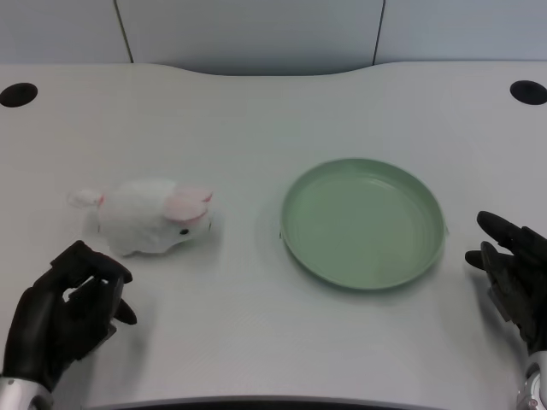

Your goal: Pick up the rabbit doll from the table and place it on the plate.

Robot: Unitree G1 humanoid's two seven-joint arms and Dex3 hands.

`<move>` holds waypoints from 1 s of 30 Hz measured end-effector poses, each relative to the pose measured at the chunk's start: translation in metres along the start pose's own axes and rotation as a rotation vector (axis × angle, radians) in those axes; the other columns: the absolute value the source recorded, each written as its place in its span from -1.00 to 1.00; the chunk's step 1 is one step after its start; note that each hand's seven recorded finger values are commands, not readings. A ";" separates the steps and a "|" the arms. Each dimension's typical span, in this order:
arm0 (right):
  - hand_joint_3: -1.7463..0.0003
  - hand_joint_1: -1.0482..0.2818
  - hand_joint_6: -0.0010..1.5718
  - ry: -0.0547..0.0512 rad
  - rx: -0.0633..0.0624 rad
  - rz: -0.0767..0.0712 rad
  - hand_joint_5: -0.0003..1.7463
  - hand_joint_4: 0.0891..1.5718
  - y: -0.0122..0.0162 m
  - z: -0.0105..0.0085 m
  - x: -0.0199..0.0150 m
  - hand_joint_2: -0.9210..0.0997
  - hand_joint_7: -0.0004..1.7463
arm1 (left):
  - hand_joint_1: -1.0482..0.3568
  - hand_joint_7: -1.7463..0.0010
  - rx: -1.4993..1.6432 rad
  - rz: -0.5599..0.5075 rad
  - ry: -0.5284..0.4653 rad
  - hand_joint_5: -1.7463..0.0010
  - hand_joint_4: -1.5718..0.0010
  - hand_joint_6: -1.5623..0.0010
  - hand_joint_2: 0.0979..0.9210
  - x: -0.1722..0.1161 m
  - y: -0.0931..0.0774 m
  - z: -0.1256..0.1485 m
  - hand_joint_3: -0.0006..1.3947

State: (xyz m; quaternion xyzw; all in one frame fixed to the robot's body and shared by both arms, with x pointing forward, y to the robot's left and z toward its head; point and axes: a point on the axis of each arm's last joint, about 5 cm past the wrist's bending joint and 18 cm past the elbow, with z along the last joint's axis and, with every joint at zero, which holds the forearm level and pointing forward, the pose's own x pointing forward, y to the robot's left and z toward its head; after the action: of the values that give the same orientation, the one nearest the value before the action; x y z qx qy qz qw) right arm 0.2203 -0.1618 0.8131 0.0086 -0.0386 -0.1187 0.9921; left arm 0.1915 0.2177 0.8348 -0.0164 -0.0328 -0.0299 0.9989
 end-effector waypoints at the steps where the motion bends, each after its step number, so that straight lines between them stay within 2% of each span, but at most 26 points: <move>1: 0.68 0.20 0.22 0.000 -0.001 0.001 -0.04 -0.19 0.0001 0.0000 0.0000 -1.00 -0.97 | -0.53 -0.42 0.046 -0.025 -0.023 -0.83 0.46 0.50 1.00 0.002 0.001 0.005 -0.24; 3: 0.66 0.19 0.21 -0.001 -0.003 0.003 -0.04 -0.19 0.0003 0.0000 -0.0001 -1.00 -0.98 | -0.53 0.02 0.189 -0.100 -0.060 -0.60 0.51 0.52 1.00 0.006 0.009 0.016 -0.47; 5: 0.65 0.18 0.21 -0.001 -0.003 0.005 -0.03 -0.19 0.0002 0.0000 -0.0001 -1.00 -0.98 | -0.53 0.23 0.342 -0.170 -0.079 -0.49 0.57 0.56 1.00 0.011 0.019 0.029 -0.60; 10: 0.68 0.16 0.21 0.001 -0.004 0.013 -0.03 -0.20 0.0013 -0.0002 -0.0003 -1.00 -0.98 | -0.65 0.49 0.751 -0.280 -0.169 -0.25 0.91 0.73 1.00 0.031 0.029 0.060 -0.77; 11: 0.68 0.14 0.20 0.002 -0.006 0.014 -0.03 -0.20 0.0017 -0.0003 -0.0004 -1.00 -0.98 | -0.69 0.56 0.825 -0.285 -0.194 -0.10 0.96 0.77 1.00 0.037 0.031 0.068 -0.77; 12: 0.68 0.14 0.20 0.002 -0.010 0.015 -0.03 -0.20 0.0021 -0.0003 -0.0004 -1.00 -0.98 | -0.69 0.58 0.879 -0.287 -0.217 -0.07 0.98 0.78 1.00 0.042 0.033 0.075 -0.78; 13: 0.68 0.13 0.20 0.003 -0.013 0.017 -0.04 -0.20 0.0025 -0.0004 -0.0006 -1.00 -0.98 | -0.73 0.64 0.941 -0.299 -0.241 0.13 0.99 0.82 1.00 0.048 0.033 0.083 -0.77; 15: 0.67 0.12 0.20 0.008 -0.013 0.021 -0.05 -0.20 0.0031 -0.0006 -0.0005 -1.00 -0.98 | -0.78 0.71 1.045 -0.327 -0.278 0.39 1.00 0.85 1.00 0.058 0.030 0.098 -0.81; 16: 0.67 0.11 0.20 0.012 -0.012 0.023 -0.05 -0.20 0.0039 -0.0006 -0.0005 -1.00 -0.98 | -0.79 0.72 1.088 -0.335 -0.289 0.44 1.00 0.86 1.00 0.062 0.029 0.105 -0.82; 18: 0.67 0.09 0.21 0.016 -0.008 0.024 -0.04 -0.17 0.0050 -0.0008 -0.0007 -1.00 -0.98 | -0.82 0.79 1.169 -0.353 -0.296 0.70 1.00 0.92 0.97 0.070 0.026 0.117 -0.91; 20: 0.67 0.08 0.21 0.018 0.001 0.021 -0.04 -0.17 0.0070 -0.0009 -0.0012 -1.00 -0.98 | -0.85 0.82 1.245 -0.380 -0.289 0.81 1.00 0.97 0.96 0.079 0.022 0.128 -0.94; 22: 0.67 0.08 0.20 0.019 0.012 0.022 -0.03 -0.18 0.0086 -0.0010 -0.0017 -1.00 -0.98 | -0.90 0.88 1.294 -0.401 -0.280 0.89 1.00 0.99 0.99 0.086 0.017 0.134 -0.96; 25: 0.66 0.07 0.19 0.021 0.023 0.040 -0.03 -0.22 0.0093 -0.0010 -0.0019 -1.00 -0.99 | -0.95 0.92 1.376 -0.443 -0.274 0.93 0.99 1.00 1.00 0.097 0.006 0.140 -0.94; 28: 0.66 0.06 0.19 0.024 0.024 0.051 -0.03 -0.24 0.0099 -0.0011 -0.0019 -1.00 -0.99 | -0.97 0.93 1.438 -0.484 -0.237 0.93 0.99 1.00 1.00 0.108 -0.002 0.143 -0.92; 30: 0.66 0.05 0.17 0.030 0.022 0.052 -0.03 -0.25 0.0082 -0.0016 -0.0022 -1.00 -1.00 | -0.99 0.93 1.475 -0.527 -0.207 0.92 0.96 0.99 0.95 0.117 -0.007 0.144 -0.94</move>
State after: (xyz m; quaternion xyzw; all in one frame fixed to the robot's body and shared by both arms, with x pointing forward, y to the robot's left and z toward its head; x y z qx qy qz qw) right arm 0.2202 -0.1533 0.8115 0.0202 -0.0252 -0.0925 0.9952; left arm 0.2984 0.2084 0.9867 0.6560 -0.1395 -0.2343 0.7038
